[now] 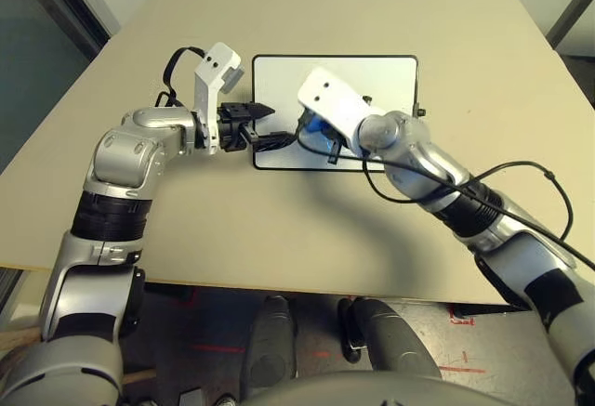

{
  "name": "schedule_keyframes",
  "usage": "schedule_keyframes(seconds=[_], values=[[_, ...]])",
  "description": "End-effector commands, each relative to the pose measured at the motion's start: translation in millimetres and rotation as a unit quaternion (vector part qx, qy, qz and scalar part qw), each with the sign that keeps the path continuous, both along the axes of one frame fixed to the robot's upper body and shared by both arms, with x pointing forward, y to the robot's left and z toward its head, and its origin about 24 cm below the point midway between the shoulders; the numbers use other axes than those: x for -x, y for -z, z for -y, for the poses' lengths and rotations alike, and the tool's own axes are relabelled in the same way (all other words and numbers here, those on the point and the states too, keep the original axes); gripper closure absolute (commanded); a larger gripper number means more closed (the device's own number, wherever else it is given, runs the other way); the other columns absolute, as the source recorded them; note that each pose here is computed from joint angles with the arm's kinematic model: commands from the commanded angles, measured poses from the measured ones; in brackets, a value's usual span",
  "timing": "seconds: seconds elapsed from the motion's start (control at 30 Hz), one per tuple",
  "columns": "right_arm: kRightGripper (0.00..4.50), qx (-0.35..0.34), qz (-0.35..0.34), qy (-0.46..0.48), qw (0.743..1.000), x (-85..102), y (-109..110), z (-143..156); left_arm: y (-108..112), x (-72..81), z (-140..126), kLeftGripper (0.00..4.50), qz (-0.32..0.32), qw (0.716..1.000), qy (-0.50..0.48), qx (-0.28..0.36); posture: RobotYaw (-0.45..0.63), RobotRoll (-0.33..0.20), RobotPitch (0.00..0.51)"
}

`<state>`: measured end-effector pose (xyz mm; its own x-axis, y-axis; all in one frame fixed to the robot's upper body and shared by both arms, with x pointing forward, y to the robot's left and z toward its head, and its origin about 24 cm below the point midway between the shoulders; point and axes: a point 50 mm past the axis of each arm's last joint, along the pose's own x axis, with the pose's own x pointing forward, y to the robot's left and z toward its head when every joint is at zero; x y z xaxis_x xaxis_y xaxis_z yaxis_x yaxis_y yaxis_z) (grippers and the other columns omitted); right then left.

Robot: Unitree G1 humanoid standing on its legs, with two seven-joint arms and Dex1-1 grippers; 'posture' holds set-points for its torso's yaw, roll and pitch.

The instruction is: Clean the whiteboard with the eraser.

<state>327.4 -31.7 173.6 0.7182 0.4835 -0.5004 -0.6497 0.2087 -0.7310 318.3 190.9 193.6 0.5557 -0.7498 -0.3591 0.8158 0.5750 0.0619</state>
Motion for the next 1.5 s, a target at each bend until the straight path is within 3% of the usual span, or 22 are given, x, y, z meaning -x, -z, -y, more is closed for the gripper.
schedule_keyframes(seconds=[0.03,0.27,0.7,1.13,1.2,1.5], values=[[4.13,0.011,0.008,0.037,0.999,-18.9,-6.3,10.5,3.9,2.7,0.3,0.00,-0.009,1.000,0.001,-0.004,0.03,0.000,0.122],[4.13,-0.008,0.034,0.052,0.998,-37.4,-33.9,10.3,2.9,1.6,1.7,0.00,-0.009,1.000,0.003,-0.004,0.03,0.000,0.120],[4.14,0.075,-0.046,0.004,0.996,-3.9,1.2,14.7,1.4,-1.2,3.4,0.00,-0.010,1.000,0.010,-0.006,0.02,0.000,0.121],[4.14,0.014,0.033,0.016,0.999,-34.7,-56.1,-3.9,0.5,-3.7,3.5,0.00,-0.008,1.000,0.011,-0.006,0.02,0.000,0.117],[4.14,0.017,0.026,0.009,0.999,-32.6,-52.3,-6.1,0.8,-3.7,3.7,0.00,-0.008,1.000,0.010,-0.006,0.02,0.000,0.117],[4.14,0.096,-0.041,-0.013,0.994,-12.2,6.4,9.0,0.2,-3.4,2.3,0.00,-0.008,1.000,0.007,-0.005,0.02,0.000,0.126]])
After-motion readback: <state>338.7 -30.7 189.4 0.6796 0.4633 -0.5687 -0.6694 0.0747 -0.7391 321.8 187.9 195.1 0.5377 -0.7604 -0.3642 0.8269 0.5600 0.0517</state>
